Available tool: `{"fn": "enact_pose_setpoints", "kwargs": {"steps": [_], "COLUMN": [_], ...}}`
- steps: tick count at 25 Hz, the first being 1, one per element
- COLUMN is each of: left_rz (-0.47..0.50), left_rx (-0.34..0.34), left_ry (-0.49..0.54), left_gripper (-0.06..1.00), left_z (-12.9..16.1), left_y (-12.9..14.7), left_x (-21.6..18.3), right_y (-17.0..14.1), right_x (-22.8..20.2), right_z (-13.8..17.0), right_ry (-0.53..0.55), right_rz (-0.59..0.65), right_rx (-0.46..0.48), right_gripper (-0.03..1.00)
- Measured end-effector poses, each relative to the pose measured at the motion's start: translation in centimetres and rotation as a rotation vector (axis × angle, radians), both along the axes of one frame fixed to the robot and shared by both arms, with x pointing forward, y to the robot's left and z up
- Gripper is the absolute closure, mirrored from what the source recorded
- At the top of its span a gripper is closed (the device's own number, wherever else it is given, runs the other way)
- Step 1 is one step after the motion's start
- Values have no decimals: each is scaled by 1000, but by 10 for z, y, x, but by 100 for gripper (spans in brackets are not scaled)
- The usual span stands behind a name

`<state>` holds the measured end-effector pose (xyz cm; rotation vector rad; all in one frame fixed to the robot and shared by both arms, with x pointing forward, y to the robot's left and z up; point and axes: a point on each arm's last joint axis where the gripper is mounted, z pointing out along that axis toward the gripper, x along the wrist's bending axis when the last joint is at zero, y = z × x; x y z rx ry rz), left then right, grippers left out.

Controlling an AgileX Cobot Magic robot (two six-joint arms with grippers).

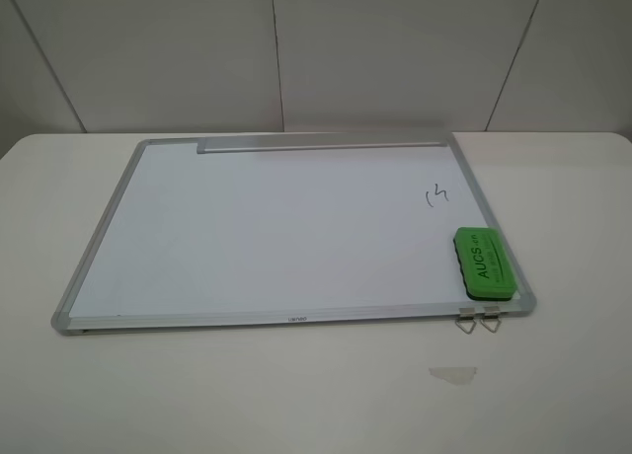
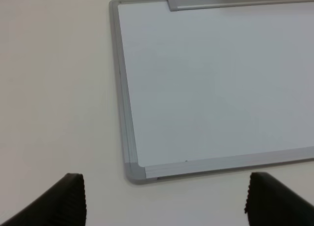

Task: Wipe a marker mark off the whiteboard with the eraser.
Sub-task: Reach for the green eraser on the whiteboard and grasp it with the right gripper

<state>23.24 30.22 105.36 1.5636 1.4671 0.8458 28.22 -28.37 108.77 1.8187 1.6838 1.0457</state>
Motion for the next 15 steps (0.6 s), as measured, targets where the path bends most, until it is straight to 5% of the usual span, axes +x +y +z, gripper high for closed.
{"fn": "enact_pose_setpoints", "kwargs": {"steps": [15], "left_rz": [0], "left_rx": [0], "left_ry": [0], "left_gripper": [26], "left_z": [0], "left_y": [0], "left_x": [0], "right_y": [7], "right_x": [170], "right_z": [-44], "right_ry": [588], "right_rz": [102], "right_rx": [-15], "right_gripper": [14]}}
